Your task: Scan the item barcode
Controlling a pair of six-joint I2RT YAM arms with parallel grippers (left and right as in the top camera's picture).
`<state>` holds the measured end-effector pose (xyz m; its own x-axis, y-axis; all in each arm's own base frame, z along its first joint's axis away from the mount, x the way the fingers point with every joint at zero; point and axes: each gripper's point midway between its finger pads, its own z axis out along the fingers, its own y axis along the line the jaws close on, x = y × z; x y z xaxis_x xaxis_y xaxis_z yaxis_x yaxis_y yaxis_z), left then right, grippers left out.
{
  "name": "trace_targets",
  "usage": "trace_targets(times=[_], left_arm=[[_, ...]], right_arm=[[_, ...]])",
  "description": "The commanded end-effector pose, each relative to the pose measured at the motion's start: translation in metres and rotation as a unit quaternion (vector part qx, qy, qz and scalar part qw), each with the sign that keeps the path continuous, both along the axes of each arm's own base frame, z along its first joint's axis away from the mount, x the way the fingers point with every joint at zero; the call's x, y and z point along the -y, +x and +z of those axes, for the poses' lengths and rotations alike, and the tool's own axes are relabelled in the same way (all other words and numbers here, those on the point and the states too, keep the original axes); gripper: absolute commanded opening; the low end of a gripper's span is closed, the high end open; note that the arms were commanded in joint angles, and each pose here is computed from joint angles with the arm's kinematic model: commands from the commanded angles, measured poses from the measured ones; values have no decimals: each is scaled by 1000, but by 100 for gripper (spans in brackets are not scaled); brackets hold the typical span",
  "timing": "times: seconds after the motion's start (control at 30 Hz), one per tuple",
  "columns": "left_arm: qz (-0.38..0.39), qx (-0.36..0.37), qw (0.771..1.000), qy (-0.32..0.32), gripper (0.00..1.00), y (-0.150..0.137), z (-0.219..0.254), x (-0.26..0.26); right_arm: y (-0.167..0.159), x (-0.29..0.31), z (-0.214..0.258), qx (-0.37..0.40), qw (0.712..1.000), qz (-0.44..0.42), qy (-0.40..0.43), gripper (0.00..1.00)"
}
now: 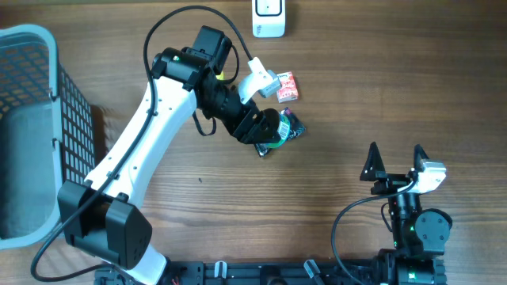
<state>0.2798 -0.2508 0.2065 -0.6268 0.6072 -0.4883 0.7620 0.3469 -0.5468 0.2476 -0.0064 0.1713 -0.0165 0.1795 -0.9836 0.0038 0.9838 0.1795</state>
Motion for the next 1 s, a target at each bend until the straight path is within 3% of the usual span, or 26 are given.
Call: trace_targets(times=[0.0,0.57,0.97], left_arm=[[-29,5,998,-63,59,-6,19,13],[-84,52,974,-203,60,-7,61,36],[-89,55,971,-214,58,-8,64,37]], right_arm=[[0,-1,0,0,1000,2,3,100],[0,-1,0,0,1000,2,3,100],[0,-1,0,0,1000,2,3,100]])
